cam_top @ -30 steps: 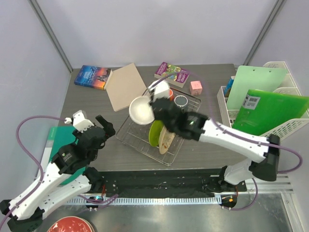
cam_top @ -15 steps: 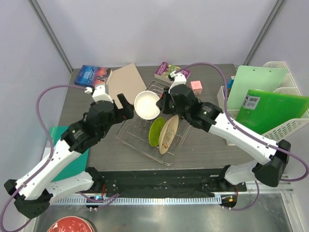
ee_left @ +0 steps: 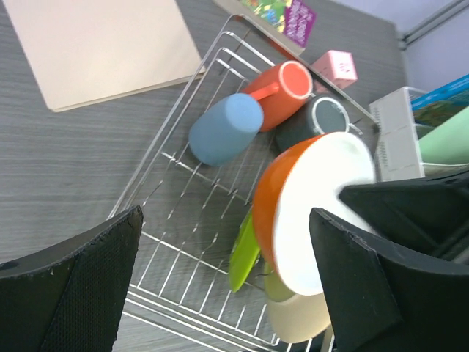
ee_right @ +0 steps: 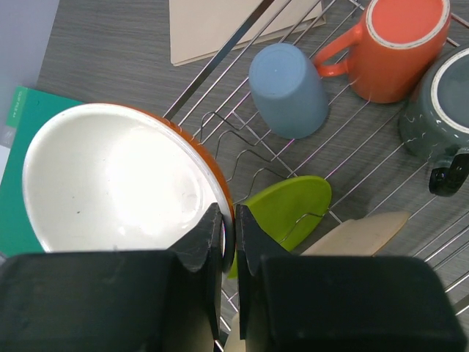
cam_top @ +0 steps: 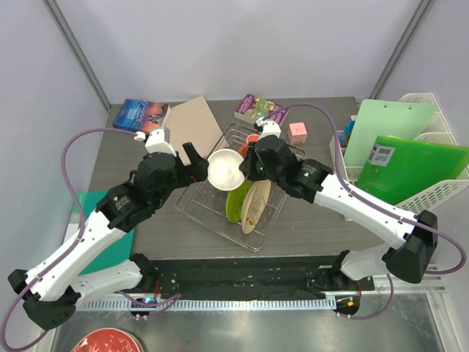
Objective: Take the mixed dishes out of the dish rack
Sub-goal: Pick up the bowl from the dish rack.
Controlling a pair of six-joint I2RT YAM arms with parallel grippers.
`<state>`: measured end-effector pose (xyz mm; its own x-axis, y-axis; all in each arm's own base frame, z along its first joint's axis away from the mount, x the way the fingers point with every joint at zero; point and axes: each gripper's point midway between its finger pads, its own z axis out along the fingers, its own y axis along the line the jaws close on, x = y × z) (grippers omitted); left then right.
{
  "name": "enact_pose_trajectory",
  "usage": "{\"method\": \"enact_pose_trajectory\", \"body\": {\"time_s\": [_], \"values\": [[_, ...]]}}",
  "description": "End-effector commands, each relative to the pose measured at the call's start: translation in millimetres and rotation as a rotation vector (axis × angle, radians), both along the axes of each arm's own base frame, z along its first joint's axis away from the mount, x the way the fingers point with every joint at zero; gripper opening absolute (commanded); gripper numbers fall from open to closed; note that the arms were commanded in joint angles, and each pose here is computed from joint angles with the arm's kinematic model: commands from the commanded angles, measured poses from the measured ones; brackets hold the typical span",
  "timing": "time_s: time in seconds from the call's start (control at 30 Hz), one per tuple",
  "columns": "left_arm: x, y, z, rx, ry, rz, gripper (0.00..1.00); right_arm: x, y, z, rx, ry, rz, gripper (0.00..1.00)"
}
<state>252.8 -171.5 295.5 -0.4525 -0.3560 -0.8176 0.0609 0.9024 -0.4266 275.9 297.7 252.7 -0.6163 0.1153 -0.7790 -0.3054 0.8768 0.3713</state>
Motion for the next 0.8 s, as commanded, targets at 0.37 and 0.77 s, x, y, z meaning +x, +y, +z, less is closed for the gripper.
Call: {"method": "enact_pose_trajectory", "body": {"time_s": [0.37, 0.77], "values": [[7.9, -31.4, -4.4, -0.055, 0.001, -0.082, 0.74, 3.4, 23.4, 32.3, 0.101, -0.057, 0.047, 0.01], [7.0, -34.2, -29.9, -0.015, 0.054, -0.097, 0.23, 3.2, 29.5, 35.1, 0.11, -0.052, 0.068, 0.01]]}}
